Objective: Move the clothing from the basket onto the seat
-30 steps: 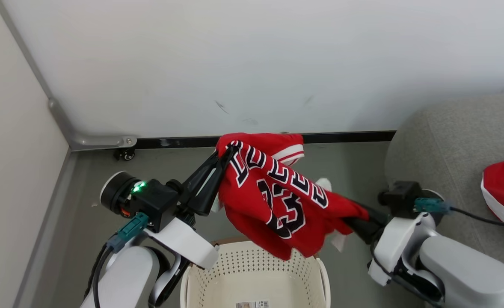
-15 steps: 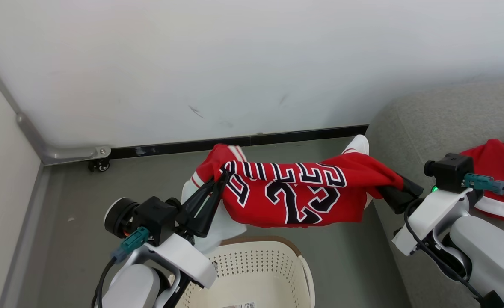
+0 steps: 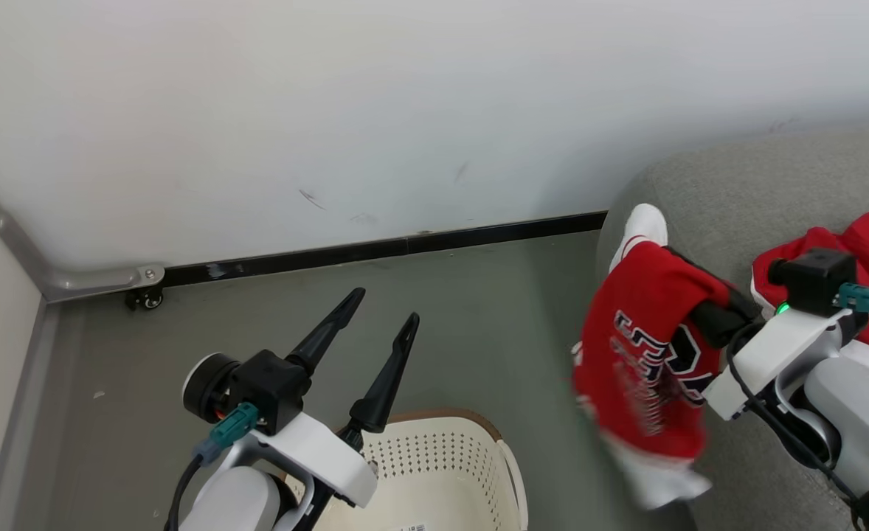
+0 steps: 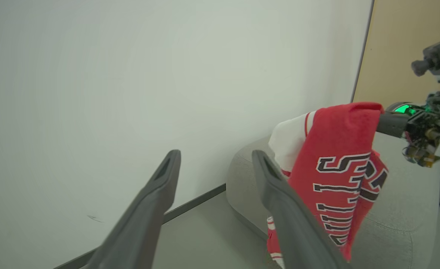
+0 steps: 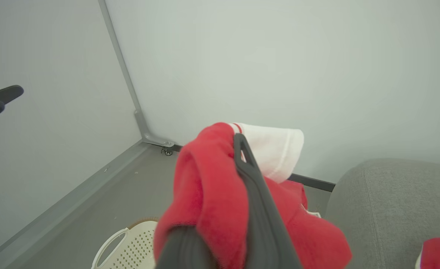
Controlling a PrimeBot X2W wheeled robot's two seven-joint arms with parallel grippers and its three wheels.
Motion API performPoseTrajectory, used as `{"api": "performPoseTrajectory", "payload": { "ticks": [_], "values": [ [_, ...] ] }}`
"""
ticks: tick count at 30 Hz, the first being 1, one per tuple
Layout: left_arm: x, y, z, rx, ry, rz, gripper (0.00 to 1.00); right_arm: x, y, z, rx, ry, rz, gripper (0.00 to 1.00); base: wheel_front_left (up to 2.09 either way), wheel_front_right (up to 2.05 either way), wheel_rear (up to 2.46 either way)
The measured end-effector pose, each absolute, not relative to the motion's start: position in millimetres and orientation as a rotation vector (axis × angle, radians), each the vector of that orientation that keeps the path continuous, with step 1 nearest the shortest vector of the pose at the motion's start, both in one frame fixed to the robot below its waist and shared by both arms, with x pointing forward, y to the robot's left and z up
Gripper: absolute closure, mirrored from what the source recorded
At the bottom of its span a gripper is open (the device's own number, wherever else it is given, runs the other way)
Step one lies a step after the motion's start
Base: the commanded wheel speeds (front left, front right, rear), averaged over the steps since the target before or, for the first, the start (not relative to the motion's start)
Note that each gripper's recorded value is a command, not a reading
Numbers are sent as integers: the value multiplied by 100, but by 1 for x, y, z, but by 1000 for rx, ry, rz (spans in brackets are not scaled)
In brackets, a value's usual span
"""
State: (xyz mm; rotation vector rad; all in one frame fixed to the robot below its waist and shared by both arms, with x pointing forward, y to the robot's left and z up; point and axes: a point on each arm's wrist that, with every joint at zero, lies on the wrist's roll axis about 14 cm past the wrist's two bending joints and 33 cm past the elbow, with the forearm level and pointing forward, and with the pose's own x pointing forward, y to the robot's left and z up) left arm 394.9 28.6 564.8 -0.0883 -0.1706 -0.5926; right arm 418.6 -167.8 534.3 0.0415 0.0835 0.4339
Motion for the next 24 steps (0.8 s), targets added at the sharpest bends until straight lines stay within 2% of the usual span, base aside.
{"api": "performPoseTrajectory", "payload": {
  "ticks": [14, 24],
  "values": [
    [370, -16, 557, -96, -153, -744, 0, 412, -227, 547, 42, 46, 281, 100, 0, 0, 0],
    [351, -50, 556, -111, -146, -861, 0, 401, -252, 561, 56, -2, 217, 100, 0, 0, 0]
  ]
}}
